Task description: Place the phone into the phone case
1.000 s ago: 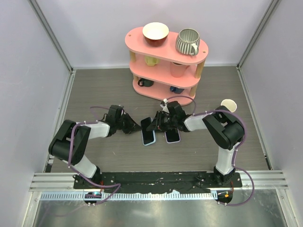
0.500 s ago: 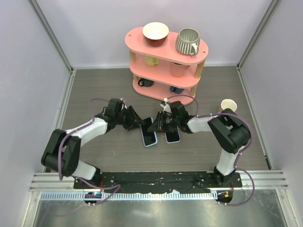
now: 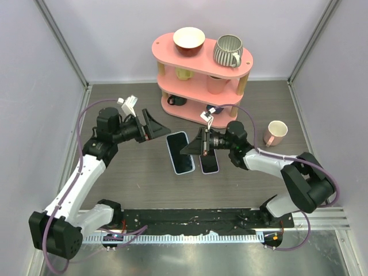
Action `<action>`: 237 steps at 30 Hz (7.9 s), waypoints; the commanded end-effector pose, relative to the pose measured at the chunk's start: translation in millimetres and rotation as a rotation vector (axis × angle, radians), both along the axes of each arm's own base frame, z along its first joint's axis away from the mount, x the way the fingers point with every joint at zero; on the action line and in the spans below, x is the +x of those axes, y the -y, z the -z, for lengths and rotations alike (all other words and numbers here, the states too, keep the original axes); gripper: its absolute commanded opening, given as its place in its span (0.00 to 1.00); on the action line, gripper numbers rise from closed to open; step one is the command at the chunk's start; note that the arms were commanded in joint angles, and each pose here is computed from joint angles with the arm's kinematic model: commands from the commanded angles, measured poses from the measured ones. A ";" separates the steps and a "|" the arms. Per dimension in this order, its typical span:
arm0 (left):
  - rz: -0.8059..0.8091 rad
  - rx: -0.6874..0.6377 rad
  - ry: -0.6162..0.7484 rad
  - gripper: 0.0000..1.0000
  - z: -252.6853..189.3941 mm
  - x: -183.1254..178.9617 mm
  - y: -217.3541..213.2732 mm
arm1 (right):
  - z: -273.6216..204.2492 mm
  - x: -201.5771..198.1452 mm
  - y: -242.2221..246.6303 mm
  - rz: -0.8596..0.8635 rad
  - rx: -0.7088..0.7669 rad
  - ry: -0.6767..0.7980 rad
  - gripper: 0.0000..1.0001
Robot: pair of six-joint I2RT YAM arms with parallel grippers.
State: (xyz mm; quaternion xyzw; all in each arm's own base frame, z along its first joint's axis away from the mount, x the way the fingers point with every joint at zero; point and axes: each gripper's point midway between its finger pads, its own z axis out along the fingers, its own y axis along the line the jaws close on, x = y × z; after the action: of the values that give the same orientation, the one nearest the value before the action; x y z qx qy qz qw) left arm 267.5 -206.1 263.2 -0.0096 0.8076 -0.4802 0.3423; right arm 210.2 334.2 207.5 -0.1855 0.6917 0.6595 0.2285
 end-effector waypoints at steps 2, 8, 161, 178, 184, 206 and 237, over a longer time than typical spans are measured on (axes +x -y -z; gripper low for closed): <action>0.236 -0.100 0.108 0.97 -14.6 -45.4 14.3 | -65.9 -36.3 13.7 -0.108 0.234 0.232 0.01; 0.306 -0.228 0.067 0.89 -15.1 -56.4 23.3 | -90.0 -54.9 22.3 -0.176 0.352 0.224 0.01; 0.453 -0.240 -0.149 0.00 54.6 -97.3 42.3 | -76.0 32.1 -12.1 0.140 0.138 0.110 0.32; 0.340 -0.209 -0.247 0.00 73.9 -77.5 43.5 | -27.7 63.5 10.9 0.361 -0.216 0.083 0.59; 0.268 -0.079 -0.303 0.00 106.6 -56.5 39.7 | -19.8 86.9 51.1 0.617 -0.353 0.088 0.81; 0.163 0.223 -0.630 0.10 205.5 -22.5 0.4 | -46.5 76.4 94.6 0.721 -0.488 0.188 0.87; -0.009 0.096 0.251 0.99 -23.9 -47.9 -32.1 | -68.3 39.8 194.3 1.022 -0.669 0.208 1.00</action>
State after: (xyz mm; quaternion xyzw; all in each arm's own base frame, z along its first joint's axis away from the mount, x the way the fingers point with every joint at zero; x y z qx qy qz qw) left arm 226.6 -170.0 283.6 0.0515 0.8070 -0.4111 0.4208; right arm 249.6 147.1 249.6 0.0452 0.8599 0.1880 0.4724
